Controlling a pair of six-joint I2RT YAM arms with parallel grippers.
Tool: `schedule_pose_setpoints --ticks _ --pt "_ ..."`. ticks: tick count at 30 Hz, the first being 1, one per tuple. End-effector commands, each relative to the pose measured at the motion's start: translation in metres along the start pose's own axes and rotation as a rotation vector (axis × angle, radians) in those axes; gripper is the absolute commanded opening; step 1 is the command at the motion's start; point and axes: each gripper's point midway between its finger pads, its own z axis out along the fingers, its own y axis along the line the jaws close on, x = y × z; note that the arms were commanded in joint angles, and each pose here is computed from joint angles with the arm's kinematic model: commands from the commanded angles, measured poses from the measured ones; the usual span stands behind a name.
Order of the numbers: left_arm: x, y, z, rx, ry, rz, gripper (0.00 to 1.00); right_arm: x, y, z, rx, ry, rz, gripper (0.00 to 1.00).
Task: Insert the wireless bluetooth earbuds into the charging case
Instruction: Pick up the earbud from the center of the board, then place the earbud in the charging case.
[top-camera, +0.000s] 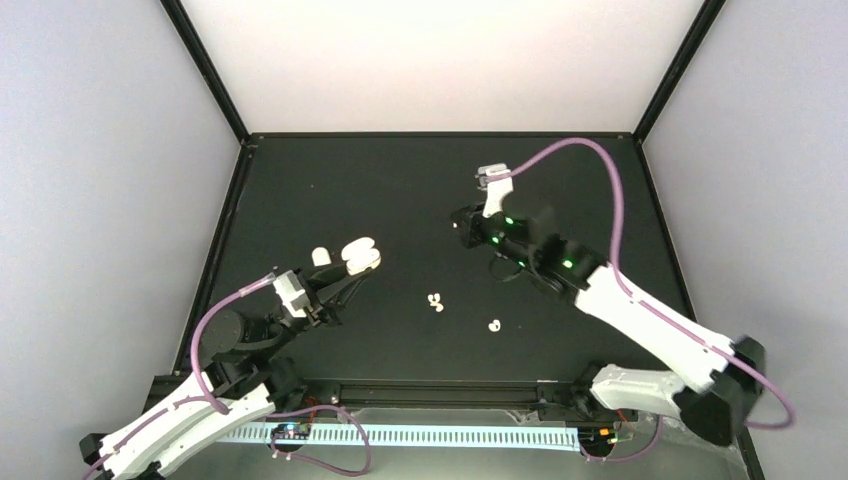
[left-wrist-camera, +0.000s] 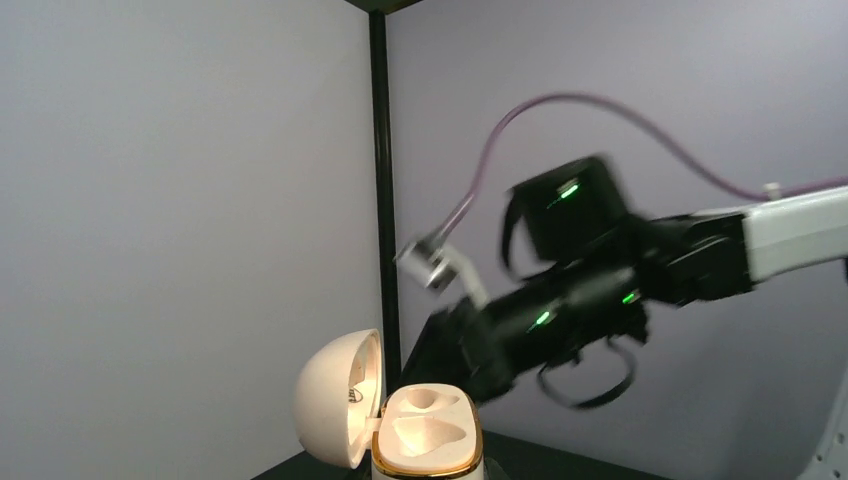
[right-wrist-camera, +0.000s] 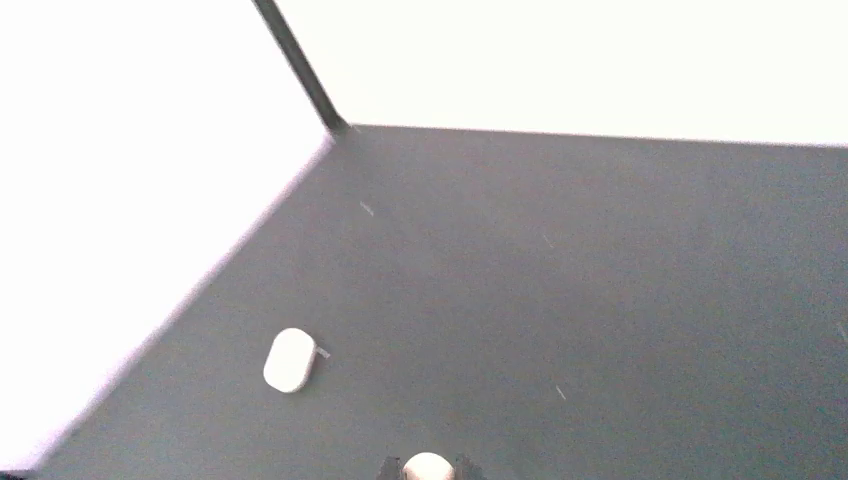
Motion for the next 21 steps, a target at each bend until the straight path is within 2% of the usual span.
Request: schedule_pose_setpoints --ticks 1,4,7,13,18,21 --pt "-0.029 -0.003 0.012 0.016 -0.081 0.019 0.02 -0.053 0.054 -0.066 -0.237 -0.283 -0.234 0.01" --pt "-0.036 -0.003 0.024 0.021 -0.120 0.023 0.02 -0.067 0.074 -0.109 -0.324 -0.407 -0.343 0.01" --pt "-0.037 -0.007 0.040 0.051 -0.140 0.028 0.02 -0.085 0.090 -0.158 -0.426 -0.564 -0.387 0.01" --pt "-0.037 -0.022 0.072 0.144 -0.182 0.036 0.02 -0.094 0.135 -0.222 -0.658 -0.727 -0.481 0.01" --pt "-0.040 -0.031 0.081 0.201 -0.222 0.041 0.02 -0.089 0.164 -0.253 -0.809 -0.821 -0.536 0.01" --pt "-0.040 -0.035 0.081 0.227 -0.229 0.039 0.02 -0.081 0.176 -0.258 -0.872 -0.839 -0.561 0.01"
